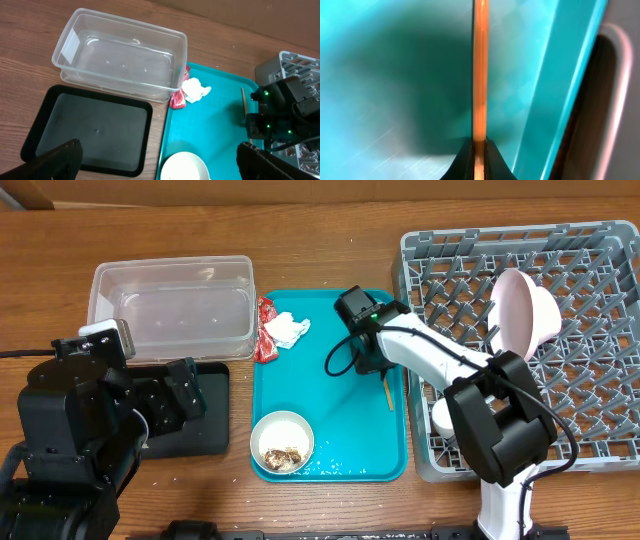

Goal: Sort waste into correct bins and load items into the dishwasher
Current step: 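Lay the chopsticks in the rack and open the right gripper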

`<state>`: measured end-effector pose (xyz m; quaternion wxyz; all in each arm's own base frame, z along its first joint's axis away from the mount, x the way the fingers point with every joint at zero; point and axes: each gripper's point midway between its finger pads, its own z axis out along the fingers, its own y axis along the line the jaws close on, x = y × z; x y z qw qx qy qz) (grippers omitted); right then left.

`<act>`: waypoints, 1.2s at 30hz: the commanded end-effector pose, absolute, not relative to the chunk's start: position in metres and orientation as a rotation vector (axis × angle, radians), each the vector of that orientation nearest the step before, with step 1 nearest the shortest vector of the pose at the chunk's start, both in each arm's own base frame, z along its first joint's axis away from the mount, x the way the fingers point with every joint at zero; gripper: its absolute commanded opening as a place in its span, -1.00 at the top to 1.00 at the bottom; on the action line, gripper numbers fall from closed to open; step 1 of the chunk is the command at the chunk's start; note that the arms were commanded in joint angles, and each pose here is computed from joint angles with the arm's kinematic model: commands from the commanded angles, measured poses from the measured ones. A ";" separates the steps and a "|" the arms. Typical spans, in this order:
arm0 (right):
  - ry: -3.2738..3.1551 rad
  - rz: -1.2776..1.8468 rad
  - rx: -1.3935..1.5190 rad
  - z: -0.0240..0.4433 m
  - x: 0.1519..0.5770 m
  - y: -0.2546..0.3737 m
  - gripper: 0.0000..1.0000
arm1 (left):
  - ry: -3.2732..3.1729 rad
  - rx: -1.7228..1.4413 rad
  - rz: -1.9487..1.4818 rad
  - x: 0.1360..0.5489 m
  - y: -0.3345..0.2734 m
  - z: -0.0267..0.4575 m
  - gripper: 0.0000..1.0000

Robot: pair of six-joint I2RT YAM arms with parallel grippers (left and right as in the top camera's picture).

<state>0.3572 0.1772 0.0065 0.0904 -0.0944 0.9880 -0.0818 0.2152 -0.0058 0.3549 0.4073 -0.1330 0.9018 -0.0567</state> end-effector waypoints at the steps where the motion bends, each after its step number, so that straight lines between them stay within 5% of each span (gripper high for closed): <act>1: 2.941 -0.165 -0.344 0.012 0.351 0.202 0.92 | 2.253 -0.360 -0.141 0.216 -0.004 0.360 -1.00; 10: 2.722 0.008 -0.271 0.132 0.379 0.215 0.92 | 2.253 -0.360 -0.141 0.216 -0.004 0.360 -1.00; 15: 2.571 0.011 -0.086 0.196 0.408 0.165 0.92 | 2.253 -0.360 -0.141 0.216 -0.004 0.360 -1.00; 29: 2.755 -0.144 -0.093 0.129 0.427 0.097 0.92 | 2.253 -0.360 -0.141 0.216 -0.004 0.360 -1.00; 31: 2.759 -0.144 -0.089 0.131 0.425 0.097 0.21 | 2.253 -0.360 -0.141 0.216 -0.004 0.360 -1.00; 36: 2.735 -0.111 0.010 0.156 0.414 0.095 -0.02 | 2.253 -0.360 -0.141 0.216 -0.004 0.360 -1.00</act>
